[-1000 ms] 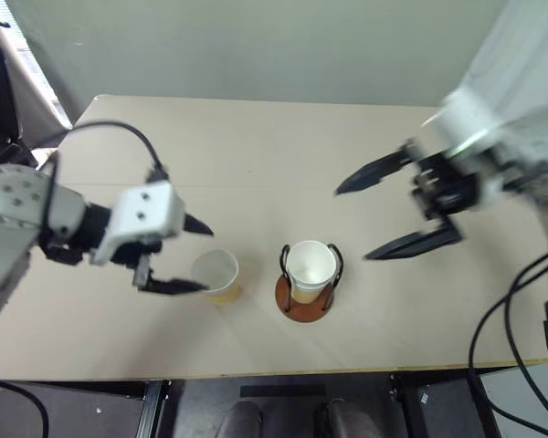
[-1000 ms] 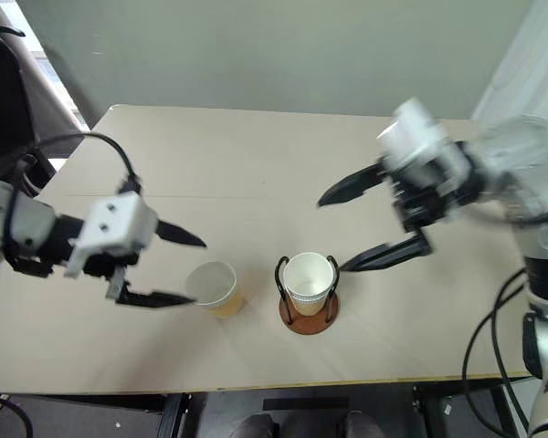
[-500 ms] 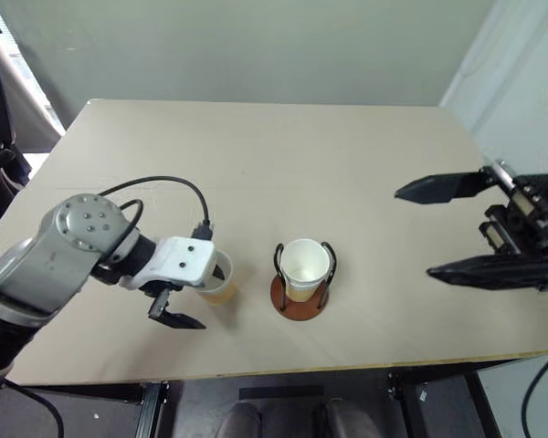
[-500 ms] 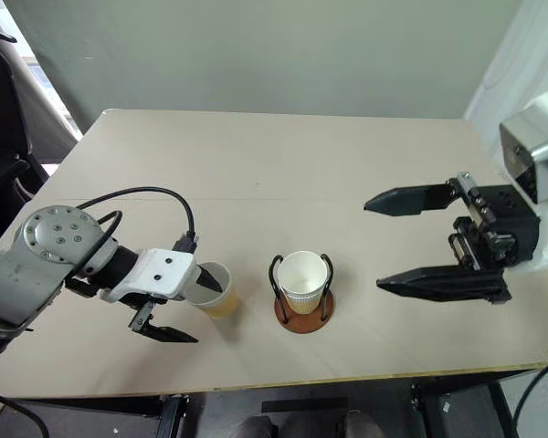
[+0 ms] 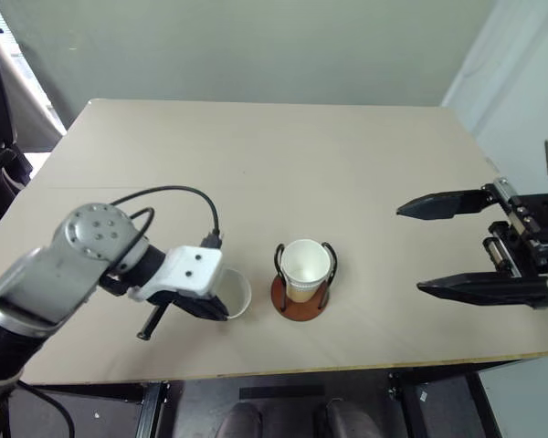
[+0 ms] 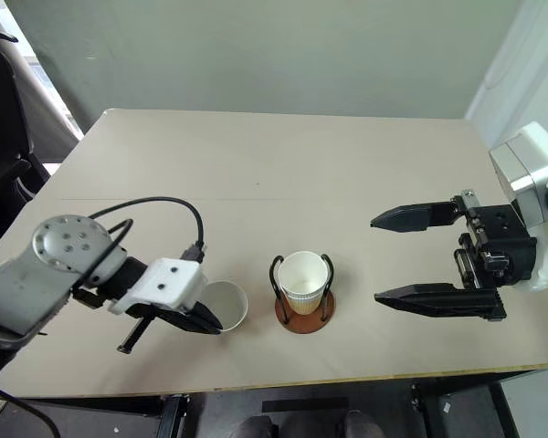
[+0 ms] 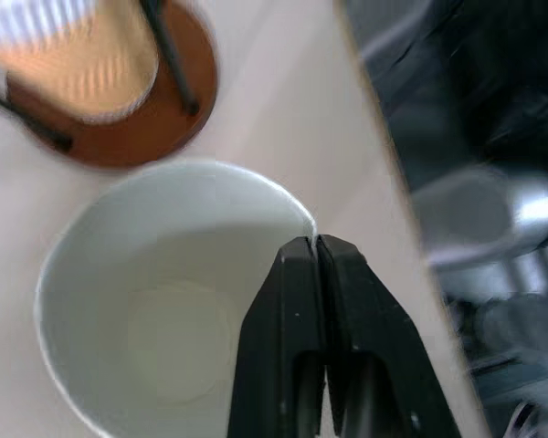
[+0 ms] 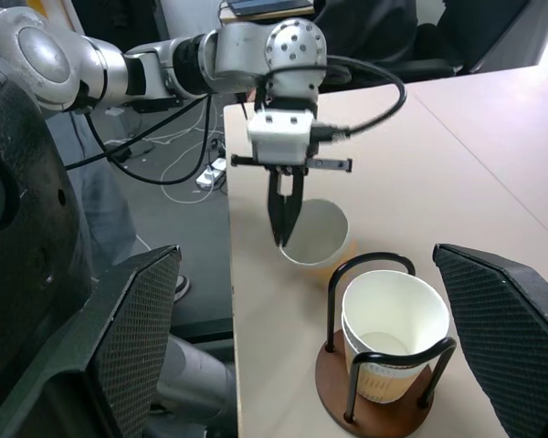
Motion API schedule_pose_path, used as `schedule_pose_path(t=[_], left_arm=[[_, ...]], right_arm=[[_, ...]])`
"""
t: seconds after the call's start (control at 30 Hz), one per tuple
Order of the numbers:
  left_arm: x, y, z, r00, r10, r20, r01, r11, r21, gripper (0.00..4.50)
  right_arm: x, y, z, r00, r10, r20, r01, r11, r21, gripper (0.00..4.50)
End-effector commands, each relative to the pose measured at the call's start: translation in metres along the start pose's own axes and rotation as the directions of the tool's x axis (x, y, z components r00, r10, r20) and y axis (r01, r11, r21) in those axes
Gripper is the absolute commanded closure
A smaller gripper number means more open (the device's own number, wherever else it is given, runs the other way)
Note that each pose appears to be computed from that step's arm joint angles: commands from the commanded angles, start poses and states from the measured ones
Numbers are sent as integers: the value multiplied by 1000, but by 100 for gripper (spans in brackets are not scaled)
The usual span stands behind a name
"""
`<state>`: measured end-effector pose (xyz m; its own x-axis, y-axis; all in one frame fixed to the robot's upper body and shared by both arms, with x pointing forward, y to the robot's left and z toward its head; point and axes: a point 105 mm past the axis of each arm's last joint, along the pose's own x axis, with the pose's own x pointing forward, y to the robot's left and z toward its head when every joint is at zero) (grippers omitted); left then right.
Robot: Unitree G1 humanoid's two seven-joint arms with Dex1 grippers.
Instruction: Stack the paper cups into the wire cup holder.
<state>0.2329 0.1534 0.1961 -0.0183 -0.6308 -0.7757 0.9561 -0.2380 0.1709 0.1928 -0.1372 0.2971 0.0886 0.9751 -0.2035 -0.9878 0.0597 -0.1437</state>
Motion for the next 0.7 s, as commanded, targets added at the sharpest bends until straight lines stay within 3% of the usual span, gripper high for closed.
schedule_pose_path(t=[0.03, 0.23, 0.33, 0.43, 0.53, 0.7], left_arm=[[-34, 18, 26, 992, 98, 80, -104, 992, 69, 448], [-90, 63, 75, 938, 263, 224, -315, 917, 243, 448], [-92, 67, 114, 918, 162, 363, -300, 881, 365, 448], [-85, 74, 138, 899, 82, 431, -286, 855, 434, 448], [-69, 71, 149, 906, -10, 424, -224, 837, 499, 448], [-45, 54, 137, 948, -125, 294, -73, 811, 581, 448]], right_arm=[[-2, 1, 7, 1000, -20, 7, 20, 998, -55, 0], [-4, -2, 9, 999, -46, 16, 47, 996, -72, 0], [-4, -3, 8, 998, -59, 19, 60, 995, -80, 0], [-4, -4, 7, 998, -64, 20, 65, 994, -83, 0], [-2, -4, 6, 997, -71, 17, 72, 994, -88, 0], [0, -1, 4, 997, -80, -4, 80, 993, -88, 0]])
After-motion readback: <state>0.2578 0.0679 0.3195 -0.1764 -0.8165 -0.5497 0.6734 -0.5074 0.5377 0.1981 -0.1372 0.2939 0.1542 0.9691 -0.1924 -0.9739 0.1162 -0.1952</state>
